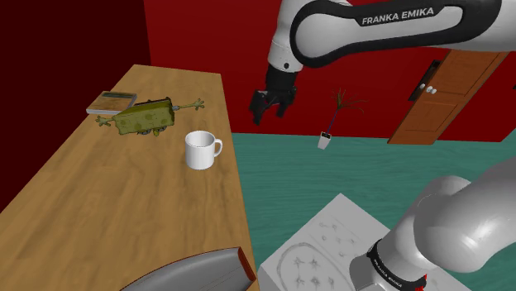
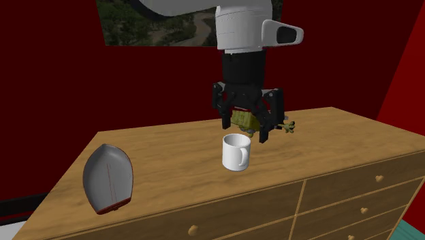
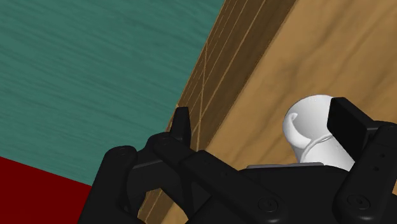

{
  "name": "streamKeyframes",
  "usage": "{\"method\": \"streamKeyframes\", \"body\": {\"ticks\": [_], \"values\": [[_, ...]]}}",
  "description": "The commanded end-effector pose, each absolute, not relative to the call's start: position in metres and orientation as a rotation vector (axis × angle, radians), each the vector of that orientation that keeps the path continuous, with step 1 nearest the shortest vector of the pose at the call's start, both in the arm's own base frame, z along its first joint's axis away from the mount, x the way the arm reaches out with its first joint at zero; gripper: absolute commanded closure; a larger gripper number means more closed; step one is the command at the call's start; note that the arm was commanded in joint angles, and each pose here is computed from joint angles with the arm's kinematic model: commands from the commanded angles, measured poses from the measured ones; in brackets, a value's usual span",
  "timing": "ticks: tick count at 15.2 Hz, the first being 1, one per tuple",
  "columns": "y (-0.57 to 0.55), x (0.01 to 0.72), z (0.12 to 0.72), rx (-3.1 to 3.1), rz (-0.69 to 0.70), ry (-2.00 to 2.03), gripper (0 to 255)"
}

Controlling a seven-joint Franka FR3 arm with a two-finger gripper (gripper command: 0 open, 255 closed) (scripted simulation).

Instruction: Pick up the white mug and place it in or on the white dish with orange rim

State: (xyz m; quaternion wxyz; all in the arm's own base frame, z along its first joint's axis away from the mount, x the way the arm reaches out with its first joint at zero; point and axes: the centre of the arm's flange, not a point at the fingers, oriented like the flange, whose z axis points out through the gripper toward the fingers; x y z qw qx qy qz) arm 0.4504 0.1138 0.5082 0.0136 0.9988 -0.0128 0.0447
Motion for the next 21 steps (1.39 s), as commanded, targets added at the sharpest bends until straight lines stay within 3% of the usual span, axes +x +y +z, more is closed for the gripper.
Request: {"method": "streamKeyframes", "body": {"ticks": [1, 21], "values": [[0.132, 0.466, 0.497, 3.113, 0.139, -0.041, 0], [0.285, 0.617, 0.381, 3.126, 0.127, -0.039, 0]]}}
